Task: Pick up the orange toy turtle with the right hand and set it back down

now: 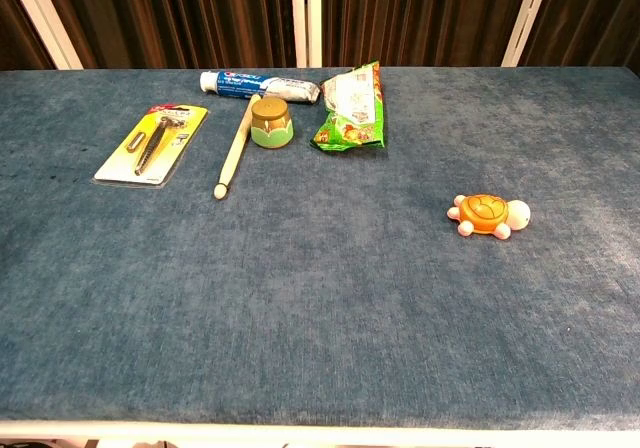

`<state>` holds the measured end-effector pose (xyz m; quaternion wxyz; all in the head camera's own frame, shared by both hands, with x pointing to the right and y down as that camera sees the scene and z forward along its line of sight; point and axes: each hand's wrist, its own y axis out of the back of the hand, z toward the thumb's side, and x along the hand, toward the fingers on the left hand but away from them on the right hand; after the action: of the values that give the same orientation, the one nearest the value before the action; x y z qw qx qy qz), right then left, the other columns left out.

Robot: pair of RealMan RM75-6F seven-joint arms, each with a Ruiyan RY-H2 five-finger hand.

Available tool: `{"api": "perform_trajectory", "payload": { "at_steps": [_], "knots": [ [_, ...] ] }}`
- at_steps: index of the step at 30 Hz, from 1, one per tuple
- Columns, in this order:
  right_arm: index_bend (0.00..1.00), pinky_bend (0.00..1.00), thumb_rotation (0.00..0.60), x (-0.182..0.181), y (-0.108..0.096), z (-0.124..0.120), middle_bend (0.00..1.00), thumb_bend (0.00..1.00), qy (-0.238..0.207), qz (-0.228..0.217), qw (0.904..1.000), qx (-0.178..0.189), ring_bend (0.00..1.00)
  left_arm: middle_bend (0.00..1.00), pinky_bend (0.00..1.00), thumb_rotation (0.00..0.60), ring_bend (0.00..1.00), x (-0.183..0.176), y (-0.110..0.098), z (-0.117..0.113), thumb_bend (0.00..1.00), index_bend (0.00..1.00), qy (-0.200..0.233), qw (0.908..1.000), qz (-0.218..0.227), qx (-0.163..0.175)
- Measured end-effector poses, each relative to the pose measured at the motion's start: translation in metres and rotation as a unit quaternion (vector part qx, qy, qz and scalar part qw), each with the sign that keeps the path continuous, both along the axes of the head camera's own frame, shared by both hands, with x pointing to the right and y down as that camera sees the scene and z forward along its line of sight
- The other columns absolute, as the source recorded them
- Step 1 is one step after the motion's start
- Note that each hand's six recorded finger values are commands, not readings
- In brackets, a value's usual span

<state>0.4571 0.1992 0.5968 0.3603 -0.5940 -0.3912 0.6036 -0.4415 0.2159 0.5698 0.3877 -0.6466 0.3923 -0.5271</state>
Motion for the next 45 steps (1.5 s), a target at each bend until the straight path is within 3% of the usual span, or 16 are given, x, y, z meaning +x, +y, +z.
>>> {"api": "perform_trajectory", "payload": {
  "at_steps": [11, 18, 25, 33, 40, 45],
  "knots": [
    [0.00, 0.00, 0.600, -0.001, -0.001, 0.001, 0.00, 0.00, 0.004, -0.002, 1.0000, 0.005, 0.00, 0.06, 0.00, 0.600, 0.00, -0.001, 0.003, 0.002, 0.00, 0.09, -0.015, 0.9998, -0.001, -0.015],
    [0.00, 0.00, 0.600, -0.016, -0.008, 0.008, 0.09, 0.02, 0.006, -0.024, 0.9997, -0.005, 0.00, 0.06, 0.00, 0.600, 0.00, -0.004, 0.004, 0.004, 0.00, 0.09, -0.017, 0.9996, -0.005, -0.021],
    [0.00, 0.00, 0.600, -0.057, -0.029, 0.025, 0.12, 0.07, 0.007, -0.093, 0.9953, -0.025, 0.00, 0.06, 0.00, 0.600, 0.00, -0.002, 0.002, 0.007, 0.00, 0.09, -0.013, 0.9996, -0.001, -0.026],
    [0.00, 0.00, 0.600, -0.127, -0.042, 0.064, 0.13, 0.10, -0.006, -0.174, 0.9828, -0.061, 0.00, 0.06, 0.00, 0.600, 0.00, -0.009, 0.005, 0.006, 0.00, 0.10, -0.016, 0.9994, -0.008, -0.030],
    [0.09, 0.00, 0.600, -0.165, -0.045, 0.088, 0.19, 0.21, -0.028, -0.197, 0.9771, -0.075, 0.00, 0.06, 0.00, 0.600, 0.00, -0.014, 0.008, 0.010, 0.00, 0.09, -0.018, 0.9987, -0.014, -0.045],
    [0.14, 0.00, 0.600, -0.176, -0.048, 0.101, 0.21, 0.23, -0.022, -0.206, 0.9750, -0.080, 0.00, 0.06, 0.00, 0.600, 0.00, -0.017, 0.008, 0.011, 0.00, 0.10, -0.017, 0.9986, -0.017, -0.046]
  ]
}}
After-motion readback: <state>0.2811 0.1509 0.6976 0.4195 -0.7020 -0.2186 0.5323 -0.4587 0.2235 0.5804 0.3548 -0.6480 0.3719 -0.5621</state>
